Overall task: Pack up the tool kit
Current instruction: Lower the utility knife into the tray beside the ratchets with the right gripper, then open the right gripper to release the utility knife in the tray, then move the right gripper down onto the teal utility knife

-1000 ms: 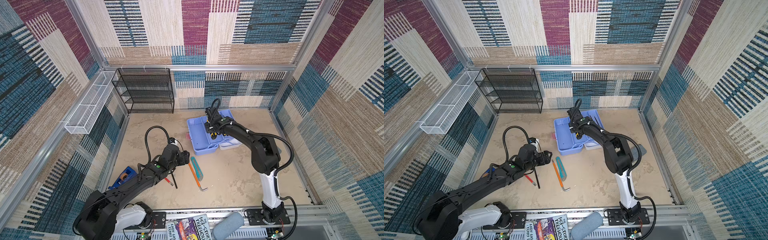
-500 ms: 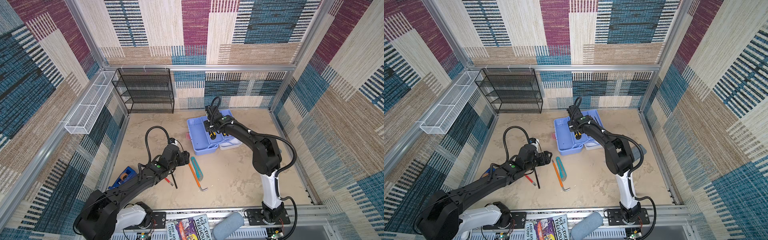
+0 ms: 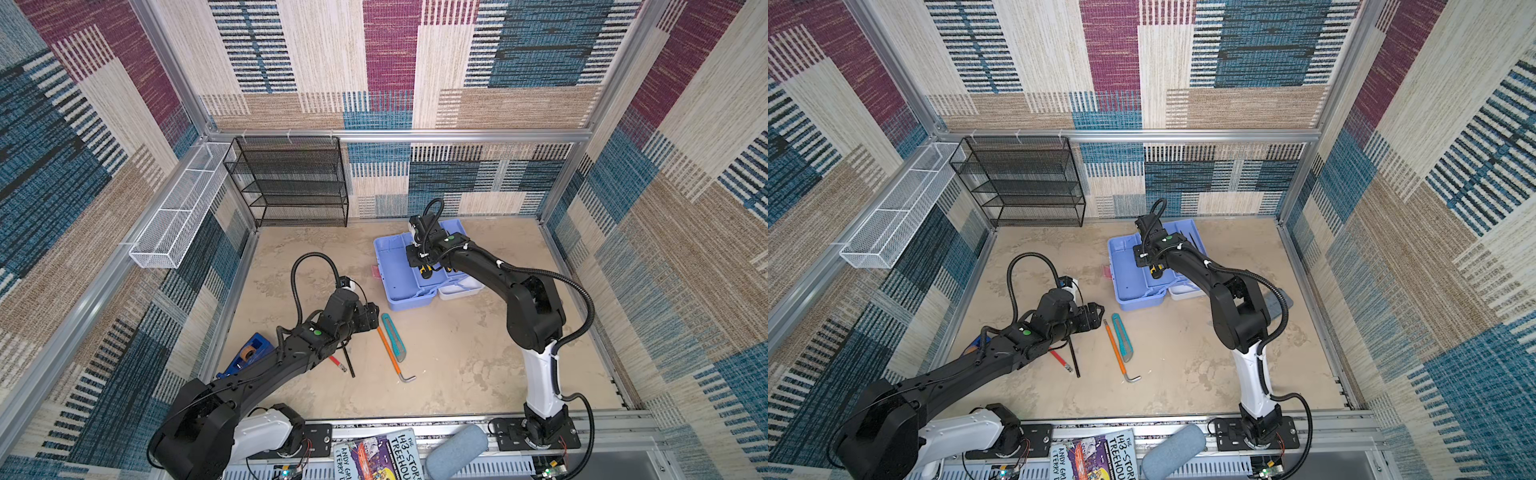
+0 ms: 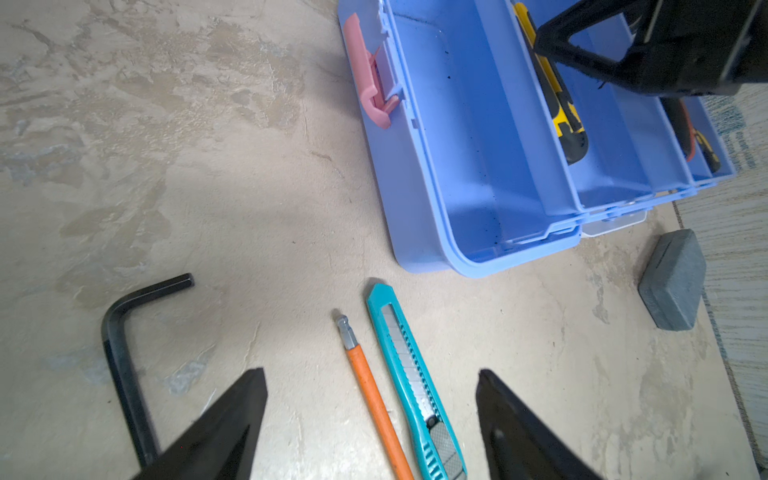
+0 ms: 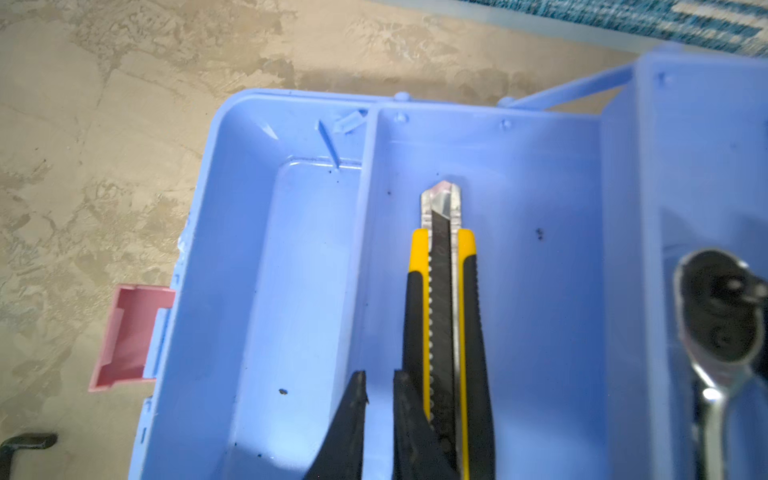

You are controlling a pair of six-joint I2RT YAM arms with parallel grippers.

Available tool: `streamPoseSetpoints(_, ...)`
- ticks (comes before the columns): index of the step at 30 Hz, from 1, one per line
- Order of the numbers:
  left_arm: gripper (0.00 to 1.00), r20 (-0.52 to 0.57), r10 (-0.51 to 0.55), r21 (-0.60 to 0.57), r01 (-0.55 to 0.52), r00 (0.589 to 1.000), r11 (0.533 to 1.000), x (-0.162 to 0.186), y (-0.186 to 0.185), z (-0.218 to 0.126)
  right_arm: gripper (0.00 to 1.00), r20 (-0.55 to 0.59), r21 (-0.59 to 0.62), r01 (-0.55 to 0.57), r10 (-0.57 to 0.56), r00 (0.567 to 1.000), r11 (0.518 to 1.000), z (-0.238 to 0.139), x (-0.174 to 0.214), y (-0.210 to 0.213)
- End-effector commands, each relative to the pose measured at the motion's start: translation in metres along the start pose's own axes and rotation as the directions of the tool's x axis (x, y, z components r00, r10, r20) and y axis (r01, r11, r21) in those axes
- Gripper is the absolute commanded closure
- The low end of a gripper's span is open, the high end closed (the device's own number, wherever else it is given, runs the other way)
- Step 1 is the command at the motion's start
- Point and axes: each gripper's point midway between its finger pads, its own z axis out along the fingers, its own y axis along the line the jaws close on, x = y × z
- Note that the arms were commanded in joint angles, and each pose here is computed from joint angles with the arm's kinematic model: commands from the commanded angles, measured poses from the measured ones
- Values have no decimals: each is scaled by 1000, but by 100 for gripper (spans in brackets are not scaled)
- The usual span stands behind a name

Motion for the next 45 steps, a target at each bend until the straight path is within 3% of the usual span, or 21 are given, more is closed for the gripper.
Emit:
streamPoseSetpoints(1, 18, 24, -14, -10, 14, 1000, 1000, -4, 2, -1, 83, 15, -31, -18, 18, 1000, 999, 2, -5, 6)
streamPoseSetpoints(9, 18, 33, -14, -15, 14, 999, 1000, -5, 4, -4, 80, -31, 49, -45, 46, 998, 998, 17, 12, -24)
streamPoseSetpoints(17, 18, 30, -18, -14, 19, 999, 1000, -4, 4, -3, 75, 15, 107, -43, 42, 999, 993, 8, 4, -36)
streamPoseSetpoints(23, 18, 29, -21, -11, 22, 999, 1000, -4, 3, -2, 71, 47, 24, -42, 41, 998, 999, -1, -4, -22)
streamPoseSetpoints(30, 18, 27, -21, -11, 22, 999, 1000, -4, 3, -2, 64, 143, -32, 11, -6, 990, 999, -40, -16, 0)
streamPoseSetpoints(33, 18, 28, -25, -11, 25, 999, 1000, -4, 3, -2, 54, 164, -61, 27, -17, 986, 998, -54, -6, 9)
streamPoseSetpoints(41, 18, 42, -33, -32, 34, 999, 999, -5, 9, -7, 39, 186, -109, 26, -6, 982, 994, -87, 38, 45)
streamPoseSetpoints(45, 18, 40, -35, -36, 37, 999, 999, -3, 10, -7, 38, 160, -158, 9, 16, 987, 987, -96, 71, 70)
